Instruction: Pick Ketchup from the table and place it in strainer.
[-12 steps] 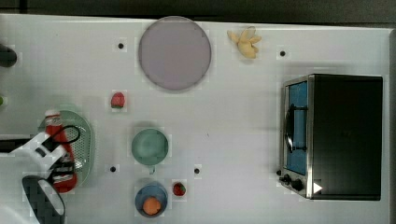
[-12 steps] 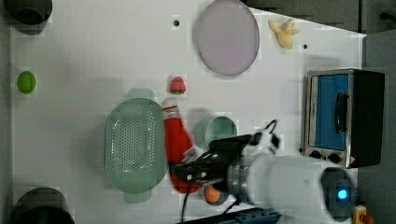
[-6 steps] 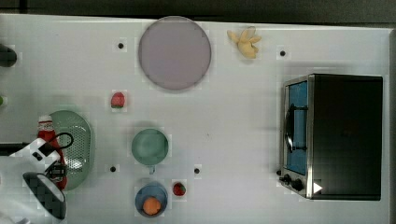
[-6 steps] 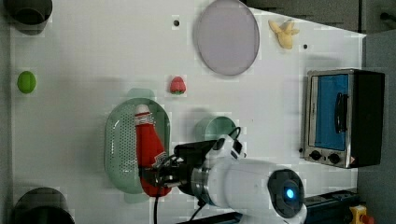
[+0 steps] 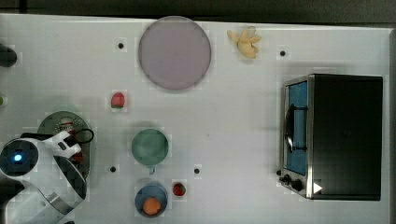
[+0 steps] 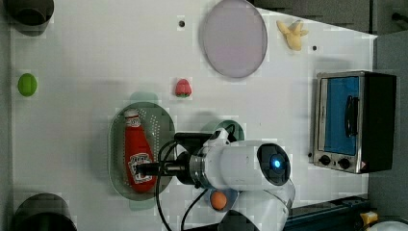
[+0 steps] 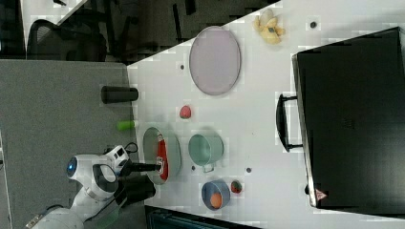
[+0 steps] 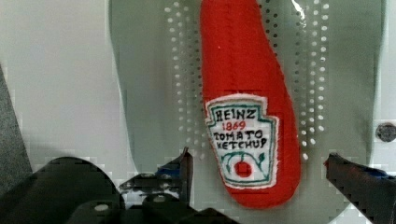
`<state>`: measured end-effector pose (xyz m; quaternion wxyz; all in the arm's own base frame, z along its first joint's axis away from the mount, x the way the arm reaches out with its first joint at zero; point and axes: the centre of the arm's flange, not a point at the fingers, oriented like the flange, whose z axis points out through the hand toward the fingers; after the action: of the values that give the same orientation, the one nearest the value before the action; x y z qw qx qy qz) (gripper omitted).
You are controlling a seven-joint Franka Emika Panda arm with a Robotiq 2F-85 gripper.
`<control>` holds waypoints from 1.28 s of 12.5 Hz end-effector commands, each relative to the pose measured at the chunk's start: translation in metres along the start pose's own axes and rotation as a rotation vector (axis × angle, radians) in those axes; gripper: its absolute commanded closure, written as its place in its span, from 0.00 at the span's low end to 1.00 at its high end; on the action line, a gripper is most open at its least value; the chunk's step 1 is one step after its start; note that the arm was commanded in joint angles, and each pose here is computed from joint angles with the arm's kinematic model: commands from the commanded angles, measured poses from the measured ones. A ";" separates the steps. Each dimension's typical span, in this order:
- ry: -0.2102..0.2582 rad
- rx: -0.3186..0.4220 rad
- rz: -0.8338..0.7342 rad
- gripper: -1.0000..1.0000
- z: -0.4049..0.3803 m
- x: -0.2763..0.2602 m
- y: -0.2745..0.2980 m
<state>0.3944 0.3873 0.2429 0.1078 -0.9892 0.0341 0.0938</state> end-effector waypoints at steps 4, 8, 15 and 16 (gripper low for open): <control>0.231 0.054 0.139 0.00 -0.107 0.030 0.009; 0.338 -0.045 0.308 0.00 -0.194 0.065 0.084; 0.386 -0.159 0.645 0.00 -0.369 0.053 0.245; 0.376 -0.164 0.651 0.00 -0.389 0.046 0.258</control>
<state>0.4901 0.0456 0.5217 -0.0224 -0.9265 0.3736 -0.0385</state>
